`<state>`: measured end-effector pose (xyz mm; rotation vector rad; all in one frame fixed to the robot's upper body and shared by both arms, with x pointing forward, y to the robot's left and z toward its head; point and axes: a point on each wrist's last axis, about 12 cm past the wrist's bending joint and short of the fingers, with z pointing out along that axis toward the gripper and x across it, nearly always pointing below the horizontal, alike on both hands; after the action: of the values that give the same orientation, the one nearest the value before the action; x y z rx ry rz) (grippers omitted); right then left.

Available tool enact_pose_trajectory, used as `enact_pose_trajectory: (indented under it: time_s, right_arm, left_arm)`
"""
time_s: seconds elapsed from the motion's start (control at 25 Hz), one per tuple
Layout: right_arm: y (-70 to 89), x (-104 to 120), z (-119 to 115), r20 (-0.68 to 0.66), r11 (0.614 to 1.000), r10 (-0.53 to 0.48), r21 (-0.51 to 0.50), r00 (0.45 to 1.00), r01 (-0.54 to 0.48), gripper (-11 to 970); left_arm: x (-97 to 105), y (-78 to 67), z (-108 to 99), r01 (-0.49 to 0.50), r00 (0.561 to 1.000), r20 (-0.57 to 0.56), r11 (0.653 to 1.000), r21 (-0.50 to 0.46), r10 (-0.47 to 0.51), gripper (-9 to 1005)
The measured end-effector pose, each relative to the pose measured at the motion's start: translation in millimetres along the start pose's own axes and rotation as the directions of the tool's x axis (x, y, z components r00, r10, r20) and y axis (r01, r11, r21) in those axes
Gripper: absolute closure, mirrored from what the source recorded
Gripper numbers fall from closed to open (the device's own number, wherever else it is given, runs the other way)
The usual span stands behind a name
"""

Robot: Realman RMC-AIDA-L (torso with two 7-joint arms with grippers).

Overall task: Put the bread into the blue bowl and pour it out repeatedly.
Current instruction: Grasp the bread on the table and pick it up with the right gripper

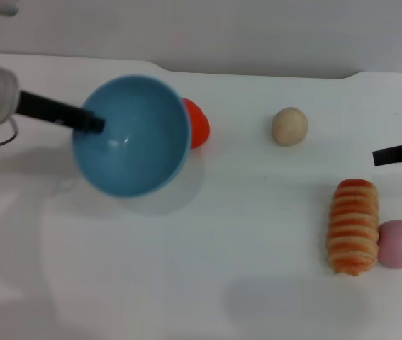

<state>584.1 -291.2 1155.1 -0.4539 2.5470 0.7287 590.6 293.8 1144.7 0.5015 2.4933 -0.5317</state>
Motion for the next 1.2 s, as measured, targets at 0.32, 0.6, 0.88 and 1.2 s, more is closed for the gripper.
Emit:
enact_pose_trajectory:
  time_s: [0.32, 0.6, 0.88, 1.2]
  right_arm:
    - [-5.6, 11.9, 6.5, -0.079, 0.99, 0.14, 0.015, 0.987, -0.14, 515]
    - [-22.5, 34.7, 18.3, -0.093, 0.968, 0.25, 0.044, 0.964, -0.247, 519]
    - [-34.4, 43.9, 38.7, -0.058, 0.954, 0.295, 0.072, 0.954, -0.291, 522]
    - [-30.0, 38.7, 57.6, -0.018, 0.96, 0.275, 0.064, 0.961, -0.273, 527]
  left_arm:
    - [17.0, 7.2, -15.6, 0.038, 0.984, -0.169, 0.997, -0.068, -0.049, 987]
    - [10.9, -3.3, -7.2, -0.028, 0.976, -0.218, 0.998, -0.056, 0.015, 987]
    - [6.0, -6.8, -4.0, -0.054, 0.976, -0.216, 0.997, -0.052, 0.041, 986]
    - [5.8, -6.5, -2.5, -0.06, 0.976, -0.214, 0.997, -0.053, 0.047, 986]
